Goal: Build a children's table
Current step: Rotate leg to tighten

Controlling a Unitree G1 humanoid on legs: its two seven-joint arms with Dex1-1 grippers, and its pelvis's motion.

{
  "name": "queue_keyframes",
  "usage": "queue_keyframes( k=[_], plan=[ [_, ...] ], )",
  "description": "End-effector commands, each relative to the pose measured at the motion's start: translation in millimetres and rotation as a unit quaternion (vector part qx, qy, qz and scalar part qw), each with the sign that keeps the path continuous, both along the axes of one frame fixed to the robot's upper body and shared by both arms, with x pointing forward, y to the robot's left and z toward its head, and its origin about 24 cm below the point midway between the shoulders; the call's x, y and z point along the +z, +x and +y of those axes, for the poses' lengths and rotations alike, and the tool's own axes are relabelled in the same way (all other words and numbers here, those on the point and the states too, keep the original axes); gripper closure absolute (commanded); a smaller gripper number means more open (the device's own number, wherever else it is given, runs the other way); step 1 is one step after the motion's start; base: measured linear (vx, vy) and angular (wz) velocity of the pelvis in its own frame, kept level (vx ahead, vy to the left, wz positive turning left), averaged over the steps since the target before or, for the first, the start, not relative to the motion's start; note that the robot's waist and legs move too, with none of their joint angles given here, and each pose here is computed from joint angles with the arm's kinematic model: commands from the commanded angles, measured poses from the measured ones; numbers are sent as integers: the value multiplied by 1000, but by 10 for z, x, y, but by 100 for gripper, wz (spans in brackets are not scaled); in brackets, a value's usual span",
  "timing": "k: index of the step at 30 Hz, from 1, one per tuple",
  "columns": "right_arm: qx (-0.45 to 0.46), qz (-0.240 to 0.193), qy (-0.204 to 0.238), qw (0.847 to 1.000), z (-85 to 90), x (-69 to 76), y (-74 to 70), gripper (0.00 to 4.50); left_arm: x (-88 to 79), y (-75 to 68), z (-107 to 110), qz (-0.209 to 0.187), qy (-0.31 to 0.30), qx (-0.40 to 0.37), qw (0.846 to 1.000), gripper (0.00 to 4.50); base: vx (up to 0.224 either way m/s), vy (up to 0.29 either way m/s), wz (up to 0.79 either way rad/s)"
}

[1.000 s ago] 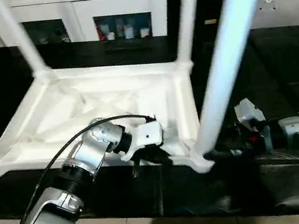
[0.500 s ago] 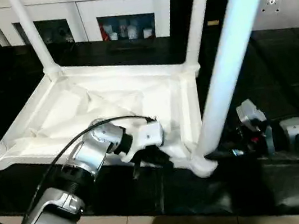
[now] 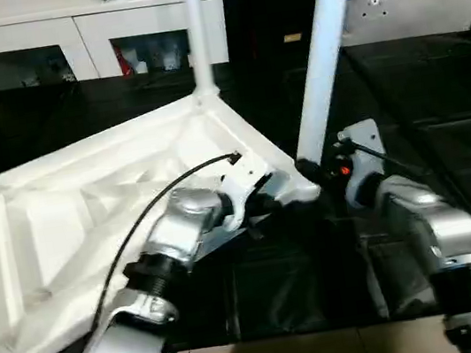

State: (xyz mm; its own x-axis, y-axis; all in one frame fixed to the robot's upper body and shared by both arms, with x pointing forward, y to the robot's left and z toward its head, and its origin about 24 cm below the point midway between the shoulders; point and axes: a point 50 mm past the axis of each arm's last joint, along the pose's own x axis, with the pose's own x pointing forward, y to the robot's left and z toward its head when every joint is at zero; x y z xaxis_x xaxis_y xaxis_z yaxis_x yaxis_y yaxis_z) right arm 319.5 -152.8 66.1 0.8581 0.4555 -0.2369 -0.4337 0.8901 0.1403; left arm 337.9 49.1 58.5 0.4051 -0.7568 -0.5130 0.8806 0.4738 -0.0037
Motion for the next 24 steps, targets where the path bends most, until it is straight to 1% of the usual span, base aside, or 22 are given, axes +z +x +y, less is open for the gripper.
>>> queue_keyframes(
  k=[1, 3, 4, 5, 6, 7, 8, 9, 10, 11, 12, 13, 14, 16, 17, 18, 19, 20, 21, 22, 23, 24],
  plan=[
    [45, 11, 24, 999, 194, -35, -47, 189, 62, -47, -177, -11, -26, -29, 999, 450, 0, 0, 0],
    [59, -2, 22, 998, 142, -5, -65, 181, 62, -51, -129, -17, -20, -40, 999, 450, 0, 0, 0],
    [61, -3, 20, 998, 135, -1, -67, 169, 61, -51, -123, -18, -19, -41, 999, 450, 0, 0, 0],
    [90, -26, 11, 996, 27, 30, -87, 156, 48, -55, -43, -22, -8, -57, 998, 450, 0, 0, 0],
    [93, -28, 11, 995, 16, 33, -89, 156, 46, -55, -36, -22, -6, -58, 998, 450, 0, 0, 0],
    [105, -33, 8, 994, -37, 44, -99, 147, 43, -55, -7, -26, -2, -65, 998, 450, 0, 0, 0],
    [117, -37, 3, 992, -105, 60, -109, 136, 41, -62, 25, -28, 0, -76, 997, 450, 0, 0, 0],
    [117, -37, 3, 992, -105, 60, -109, 116, 41, -62, 25, -28, 0, -76, 997, 450, 0, 0, 0],
    [126, -39, -3, 991, -152, 68, -116, 109, 39, -67, 46, -28, 2, -84, 996, 450, 0, 0, 0],
    [165, -44, -36, 985, -336, 103, -143, 104, 22, -95, 145, -19, 12, -120, 993, 450, 0, 0, 0],
    [169, -44, -39, 984, -350, 106, -146, 97, 20, -97, 153, -18, 13, -123, 992, 450, 0, 0, 0],
    [183, -43, -56, 981, -411, 117, -153, 87, 13, -108, 188, -18, 18, -139, 990, 450, 0, 0, 0],
    [198, -42, -64, 977, -451, 130, -164, 74, 8, -119, 215, -17, 21, -154, 988, 450, 0, 0, 0],
    [228, -41, -69, 970, -496, 157, -188, 65, 6, -134, 252, -14, 24, -174, 984, 450, 0, 0, 0],
    [279, -44, -80, 956, -526, 201, -248, 65, 30, -164, 292, -17, 25, -212, 977, 450, 0, 0, 0],
    [297, -50, -92, 949, -533, 213, -271, 65, 39, -172, 310, -18, 29, -224, 974, 450, 0, 0, 0],
    [325, -47, -103, 939, -546, 218, -309, 65, 50, -186, 338, -19, 37, -243, 969, 450, 0, 0, 0],
    [345, -42, -108, 931, -554, 215, -337, 65, 56, -195, 360, -18, 45, -256, 965, 450, 0, 0, 0],
    [349, -41, -109, 930, -556, 215, -344, 65, 57, -197, 364, -18, 47, -259, 965, 450, 0, 0, 0],
    [379, -32, -110, 918, -568, 207, -385, 65, 66, -215, 392, -17, 57, -281, 958, 450, 0, 0, 0],
    [397, -24, -105, 912, -563, 202, -408, 65, 72, -231, 403, -16, 63, -298, 952, 450, 0, 0, 0],
    [400, -22, -103, 910, -562, 201, -411, 65, 73, -234, 404, -16, 64, -301, 952, 450, 0, 0, 0]
  ],
)
